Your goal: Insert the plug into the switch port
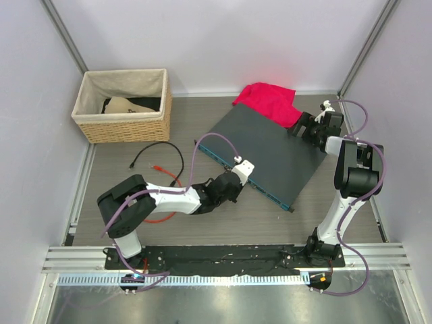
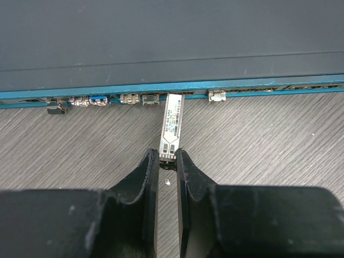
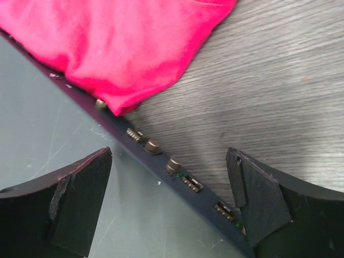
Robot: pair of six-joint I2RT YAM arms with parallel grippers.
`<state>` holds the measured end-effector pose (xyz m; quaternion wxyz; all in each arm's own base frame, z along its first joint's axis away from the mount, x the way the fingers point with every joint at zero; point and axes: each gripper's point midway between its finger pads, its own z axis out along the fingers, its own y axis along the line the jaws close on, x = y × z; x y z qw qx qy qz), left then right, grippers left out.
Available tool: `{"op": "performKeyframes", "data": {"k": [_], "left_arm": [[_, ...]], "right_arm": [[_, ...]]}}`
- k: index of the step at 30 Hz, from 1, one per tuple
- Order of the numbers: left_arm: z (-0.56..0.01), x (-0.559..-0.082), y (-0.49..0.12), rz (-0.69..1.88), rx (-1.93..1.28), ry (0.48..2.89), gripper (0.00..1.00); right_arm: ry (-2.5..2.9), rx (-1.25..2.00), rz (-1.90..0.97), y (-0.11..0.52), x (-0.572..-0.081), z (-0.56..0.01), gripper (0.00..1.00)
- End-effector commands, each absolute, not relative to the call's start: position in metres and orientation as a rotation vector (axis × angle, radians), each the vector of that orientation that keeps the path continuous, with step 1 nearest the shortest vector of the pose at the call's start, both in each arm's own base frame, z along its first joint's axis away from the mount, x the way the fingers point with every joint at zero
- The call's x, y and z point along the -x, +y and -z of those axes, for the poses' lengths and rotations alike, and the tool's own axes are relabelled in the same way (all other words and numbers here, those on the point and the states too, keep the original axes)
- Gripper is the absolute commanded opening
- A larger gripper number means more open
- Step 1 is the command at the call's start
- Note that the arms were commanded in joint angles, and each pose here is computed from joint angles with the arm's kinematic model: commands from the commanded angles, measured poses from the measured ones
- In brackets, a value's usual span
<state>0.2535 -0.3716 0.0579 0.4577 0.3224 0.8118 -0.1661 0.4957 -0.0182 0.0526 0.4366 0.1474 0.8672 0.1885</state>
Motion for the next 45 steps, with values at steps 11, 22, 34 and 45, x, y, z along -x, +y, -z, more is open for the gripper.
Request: {"op": "performKeyframes", "data": {"k": [11,22,34,45], "left_arm": [[-0.084,-0.261,-0.398,0.445,-0.727,1.943,0.00],[-0.086,-0.264,-0.402,0.441,-0.687,1.945,0.00],[-0.092,-0.277,-0.388,0.362,-0.565,1.944,0.00],[-0.091,-0.275,-0.406,0.437,-0.555,1.943,0.00]], "right_arm": [[2.111,-0.321,-0.525,-0.011,-0.506,-0.071,0.96],[2.111,-0.320,-0.527,-0.011,-0.504,-0.071,0.96],[2.110,-0.316,-0.527,-0.010,-0.505,-0.071,0.95],[2.110,-0.316,-0.529,-0.010,-0.504,-0.072,0.95]]}}
